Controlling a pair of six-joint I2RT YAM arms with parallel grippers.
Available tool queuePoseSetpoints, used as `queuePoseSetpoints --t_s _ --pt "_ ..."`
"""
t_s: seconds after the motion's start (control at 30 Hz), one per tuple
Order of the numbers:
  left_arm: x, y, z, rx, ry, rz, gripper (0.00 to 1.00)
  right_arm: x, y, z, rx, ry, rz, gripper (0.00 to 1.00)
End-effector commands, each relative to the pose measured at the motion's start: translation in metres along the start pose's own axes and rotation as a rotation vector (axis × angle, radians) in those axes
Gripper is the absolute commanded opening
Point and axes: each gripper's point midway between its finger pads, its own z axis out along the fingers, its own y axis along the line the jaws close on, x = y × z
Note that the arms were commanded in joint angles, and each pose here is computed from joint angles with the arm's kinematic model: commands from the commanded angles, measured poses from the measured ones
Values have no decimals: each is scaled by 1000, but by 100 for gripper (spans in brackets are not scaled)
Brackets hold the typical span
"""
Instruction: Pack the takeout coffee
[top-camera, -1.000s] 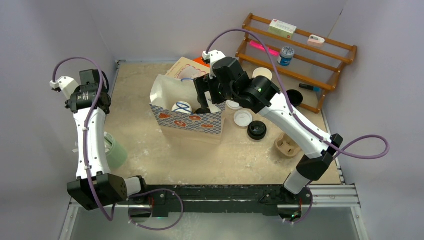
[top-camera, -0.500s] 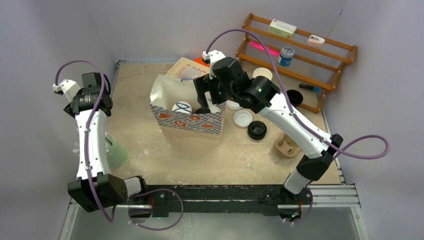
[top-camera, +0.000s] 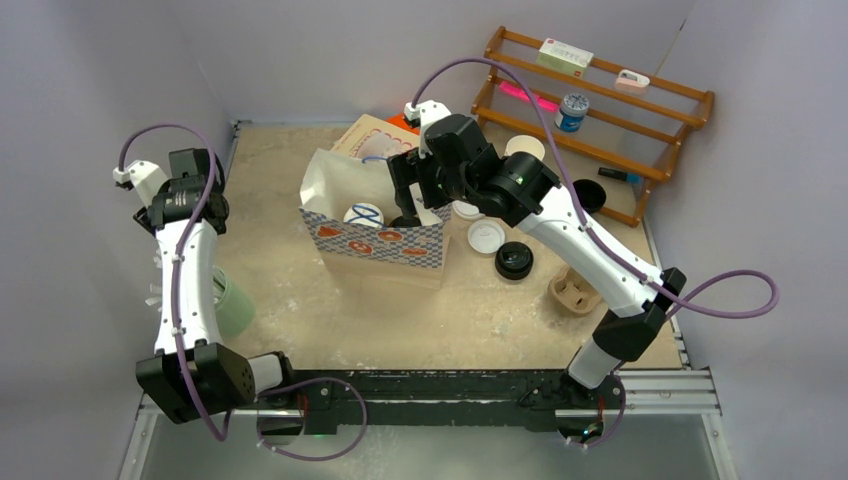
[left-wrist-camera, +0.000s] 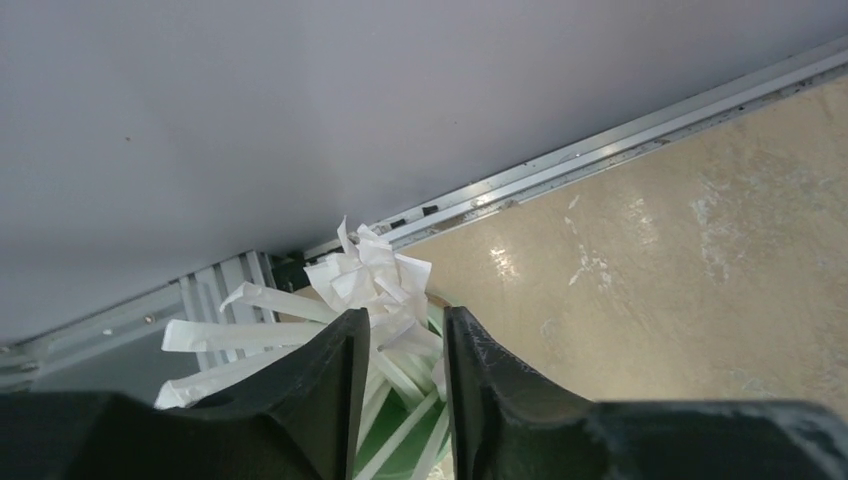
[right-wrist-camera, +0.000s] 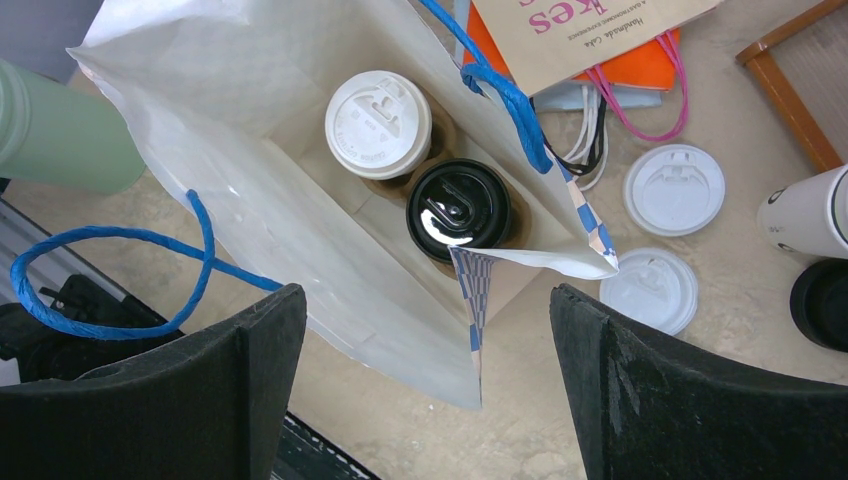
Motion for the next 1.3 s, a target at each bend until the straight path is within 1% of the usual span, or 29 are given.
queuePoseSetpoints --t_s 0.0,0.03,0.07,0.23,0.33,0.5,0.57,0.6,0.67,0.73,0.8,0.83,0.9,1.0,1.07,1.13,1.23,1.27 --pt "-13 1 5 -37 -58 -8 19 -13 -3 -13 -3 -52 -2 93" --pt "-18 0 4 -35 -65 -14 2 -13 -3 -13 -4 -52 -2 93" --pt "-24 0 1 -33 -71 -21 0 -13 -3 -13 -6 -52 -4 93" --pt "-53 2 -23 6 -108 -76 0 -12 -3 -13 -4 -50 -5 93" --pt "-72 -2 -44 83 -118 -122 0 -12 -2 -11 -11 -49 -4 93" --pt "-123 5 -90 223 -195 -229 0 -10 0 -10 -17 -39 -3 93" --pt "-148 5 -117 342 -246 -290 0 -9 0 -9 -20 -38 -3 92" --pt "-163 3 -137 446 -289 -310 0 -10 1 -10 -21 -40 0 92" --pt "-194 -4 -183 682 -420 -320 0 -10 0 -10 -21 -40 -1 92" --pt "-226 -8 -236 926 -571 -397 0 -10 0 -11 -20 -42 1 92" --pt "-240 -10 -280 1126 -647 -442 0 -10 -1 -11 -15 -44 2 92" --pt "-244 -13 -295 1207 -658 -457 0 -11 -3 -12 -5 -50 1 91" --pt "-244 -25 -318 1350 -637 -463 0 -21 -17 -16 75 -88 -8 90" --pt "-230 -53 -337 1548 -540 -438 0 -30 -51 -35 257 -137 29 90" --pt "-217 -69 -344 1659 -447 -444 0 -34 -65 -46 337 -168 49 91" --pt "-202 -86 -346 1752 -326 -447 0 -35 -75 -54 387 -186 64 91" --pt "-172 -115 -350 1849 -124 -404 0 -32 -97 -62 522 -200 70 92" --pt "-162 -125 -351 1863 -71 -385 0 -30 -103 -65 558 -204 77 93"
